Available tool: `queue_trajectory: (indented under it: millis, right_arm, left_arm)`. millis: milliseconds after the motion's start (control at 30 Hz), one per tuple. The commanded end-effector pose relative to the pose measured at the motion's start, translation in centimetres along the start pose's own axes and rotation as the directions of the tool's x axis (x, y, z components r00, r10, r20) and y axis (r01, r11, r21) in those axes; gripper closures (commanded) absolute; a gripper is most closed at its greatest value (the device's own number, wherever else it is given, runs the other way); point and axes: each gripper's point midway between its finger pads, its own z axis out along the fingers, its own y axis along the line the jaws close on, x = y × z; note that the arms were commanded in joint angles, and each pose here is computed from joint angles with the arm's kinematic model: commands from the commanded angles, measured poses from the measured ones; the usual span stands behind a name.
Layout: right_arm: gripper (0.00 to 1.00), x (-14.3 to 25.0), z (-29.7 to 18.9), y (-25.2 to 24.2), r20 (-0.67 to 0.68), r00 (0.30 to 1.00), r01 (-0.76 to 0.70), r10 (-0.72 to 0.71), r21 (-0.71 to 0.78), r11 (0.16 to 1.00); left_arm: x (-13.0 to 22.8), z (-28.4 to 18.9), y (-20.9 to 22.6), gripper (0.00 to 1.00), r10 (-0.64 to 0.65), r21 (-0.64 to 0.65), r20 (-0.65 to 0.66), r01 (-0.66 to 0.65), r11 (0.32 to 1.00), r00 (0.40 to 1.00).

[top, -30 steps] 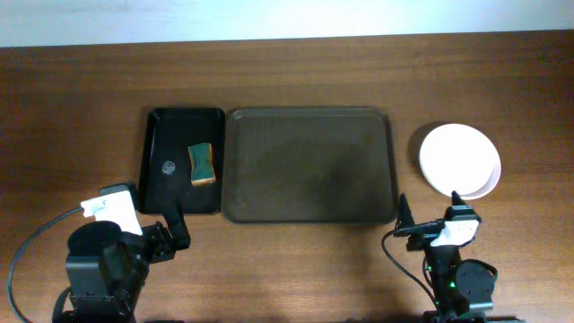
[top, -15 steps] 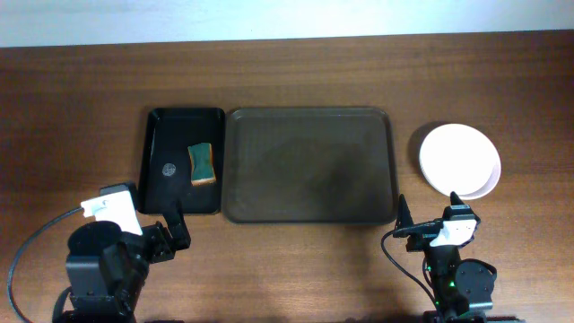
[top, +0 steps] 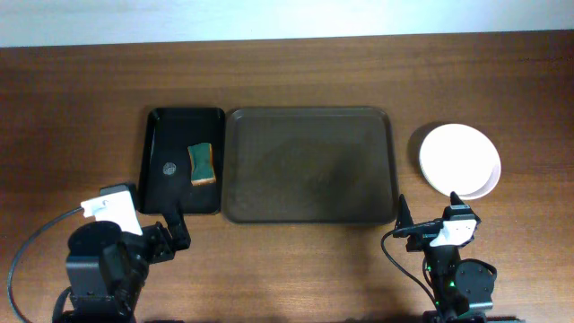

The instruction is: Clean dirty plates on tray and stack at the side

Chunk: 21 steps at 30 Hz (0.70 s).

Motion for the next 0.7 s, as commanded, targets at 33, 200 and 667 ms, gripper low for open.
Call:
queue_trajectory:
  millis: [33, 200, 667]
  right_arm:
    - [0.01, 0.2, 0.0, 0.3, -0.001, 1.0, 0.007, -0.007, -0.016, 1.0]
    - [0.01, 0.2, 0.0, 0.3, -0.001, 1.0, 0.007, -0.007, -0.016, 1.0]
    - [0.01, 0.2, 0.0, 0.3, -0.001, 1.0, 0.007, -0.007, -0.016, 1.0]
  left_arm:
    - [1.6, -0.3, 0.9, 0.01, 0.019, -0.029, 0.008, -0.019, 0.999, 1.0]
    - [4.6, 2.3, 1.7, 0.01, 0.006, -0.007, 0.137, -0.005, 1.0, 0.991]
    - [3.5, 6.5, 1.9, 0.01, -0.064, 0.079, 0.599, 0.021, 0.997, 0.798]
